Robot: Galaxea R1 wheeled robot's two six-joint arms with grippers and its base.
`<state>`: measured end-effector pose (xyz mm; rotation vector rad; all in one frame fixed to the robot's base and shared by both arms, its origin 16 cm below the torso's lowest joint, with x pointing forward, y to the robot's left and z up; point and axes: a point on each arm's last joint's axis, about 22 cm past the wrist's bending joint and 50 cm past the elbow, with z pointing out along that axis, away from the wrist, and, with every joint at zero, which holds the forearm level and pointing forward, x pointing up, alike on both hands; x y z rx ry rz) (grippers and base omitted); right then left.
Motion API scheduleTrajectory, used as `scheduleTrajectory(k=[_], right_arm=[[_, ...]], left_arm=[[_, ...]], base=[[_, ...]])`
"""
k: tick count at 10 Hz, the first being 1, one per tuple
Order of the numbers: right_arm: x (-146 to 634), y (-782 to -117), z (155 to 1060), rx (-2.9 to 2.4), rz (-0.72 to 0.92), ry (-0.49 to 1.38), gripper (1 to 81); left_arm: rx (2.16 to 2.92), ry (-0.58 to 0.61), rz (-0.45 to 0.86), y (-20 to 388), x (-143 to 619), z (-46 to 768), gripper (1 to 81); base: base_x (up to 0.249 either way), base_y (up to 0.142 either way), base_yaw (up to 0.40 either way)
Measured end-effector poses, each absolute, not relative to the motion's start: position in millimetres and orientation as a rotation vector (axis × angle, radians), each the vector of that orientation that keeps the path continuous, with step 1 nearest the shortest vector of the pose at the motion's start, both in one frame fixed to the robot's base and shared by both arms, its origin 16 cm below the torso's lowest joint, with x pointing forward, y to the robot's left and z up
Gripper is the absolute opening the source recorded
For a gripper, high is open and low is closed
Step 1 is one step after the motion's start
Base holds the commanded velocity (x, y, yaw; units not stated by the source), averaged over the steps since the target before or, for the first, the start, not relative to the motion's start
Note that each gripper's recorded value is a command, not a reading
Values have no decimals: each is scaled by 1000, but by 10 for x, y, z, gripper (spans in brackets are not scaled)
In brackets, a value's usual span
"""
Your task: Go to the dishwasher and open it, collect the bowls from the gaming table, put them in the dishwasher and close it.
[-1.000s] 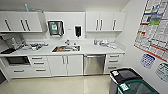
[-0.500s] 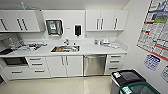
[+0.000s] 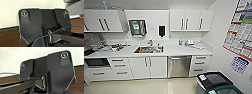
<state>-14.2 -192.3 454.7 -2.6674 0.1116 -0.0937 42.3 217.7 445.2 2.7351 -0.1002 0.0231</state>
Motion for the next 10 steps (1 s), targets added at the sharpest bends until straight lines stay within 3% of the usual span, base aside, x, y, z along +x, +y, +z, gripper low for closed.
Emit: scheduleTrajectory(k=[10], right_arm=[[-143,-1918,4548,-2667,-93,111,811]], left_arm=[[2736,-100,23,2186,425,4451,811]], base=[[112,0,0]])
